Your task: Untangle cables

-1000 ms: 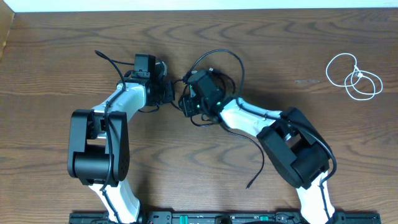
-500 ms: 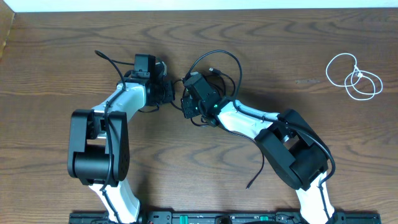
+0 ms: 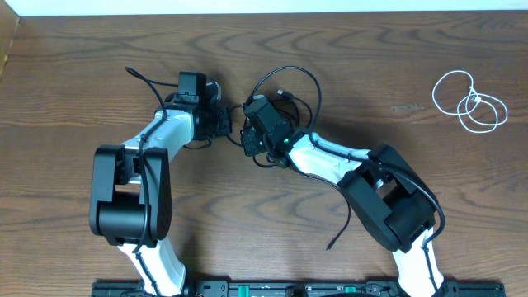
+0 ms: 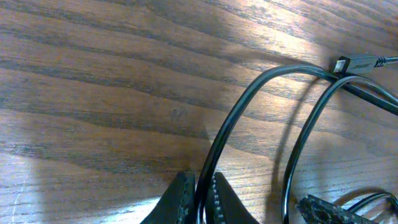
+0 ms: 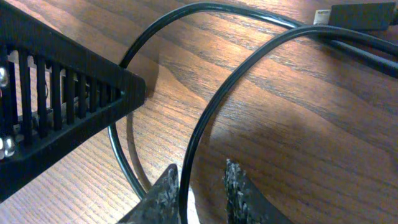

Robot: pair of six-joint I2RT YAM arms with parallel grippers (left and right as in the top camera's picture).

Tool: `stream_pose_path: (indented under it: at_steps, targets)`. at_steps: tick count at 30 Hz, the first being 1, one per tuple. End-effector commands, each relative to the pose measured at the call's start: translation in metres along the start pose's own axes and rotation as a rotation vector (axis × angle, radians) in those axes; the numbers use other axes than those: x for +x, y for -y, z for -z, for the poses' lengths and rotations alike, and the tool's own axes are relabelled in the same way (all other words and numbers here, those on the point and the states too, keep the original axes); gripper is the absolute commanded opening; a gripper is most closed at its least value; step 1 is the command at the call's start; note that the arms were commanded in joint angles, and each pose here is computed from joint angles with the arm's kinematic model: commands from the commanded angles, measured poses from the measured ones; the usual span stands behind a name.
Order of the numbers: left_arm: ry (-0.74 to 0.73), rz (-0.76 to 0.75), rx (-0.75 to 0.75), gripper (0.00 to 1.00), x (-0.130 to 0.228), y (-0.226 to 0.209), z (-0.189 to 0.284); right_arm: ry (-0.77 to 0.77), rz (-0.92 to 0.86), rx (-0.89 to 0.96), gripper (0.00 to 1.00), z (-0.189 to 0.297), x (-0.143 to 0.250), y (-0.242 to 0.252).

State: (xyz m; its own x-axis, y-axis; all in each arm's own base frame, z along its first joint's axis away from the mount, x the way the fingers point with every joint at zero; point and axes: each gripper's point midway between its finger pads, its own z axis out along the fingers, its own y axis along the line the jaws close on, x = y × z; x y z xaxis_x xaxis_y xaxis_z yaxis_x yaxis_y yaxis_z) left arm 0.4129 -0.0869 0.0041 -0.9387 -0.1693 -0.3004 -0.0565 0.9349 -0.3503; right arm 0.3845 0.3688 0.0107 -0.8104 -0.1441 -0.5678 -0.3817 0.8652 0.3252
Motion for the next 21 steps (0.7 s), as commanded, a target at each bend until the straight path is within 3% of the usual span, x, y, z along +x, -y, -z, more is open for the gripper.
stream_pose_path:
  at_steps: [1, 9, 13, 21]
  targets:
    - [-0.015, 0.008, -0.018, 0.11, 0.006, -0.005, -0.003, -0.017, 0.01, 0.029, 0.21, -0.01, 0.011, 0.007]
    - [-0.015, 0.007, -0.018, 0.11, 0.006, -0.005, -0.003, -0.026, 0.01, 0.033, 0.17, -0.019, 0.017, 0.011]
    - [-0.015, 0.008, -0.018, 0.11, 0.006, -0.005, -0.003, -0.024, 0.009, 0.034, 0.01, -0.019, 0.016, 0.011]
    - [-0.015, 0.008, -0.018, 0.11, 0.006, -0.005, -0.003, 0.026, 0.075, 0.014, 0.01, 0.0, -0.006, 0.003]
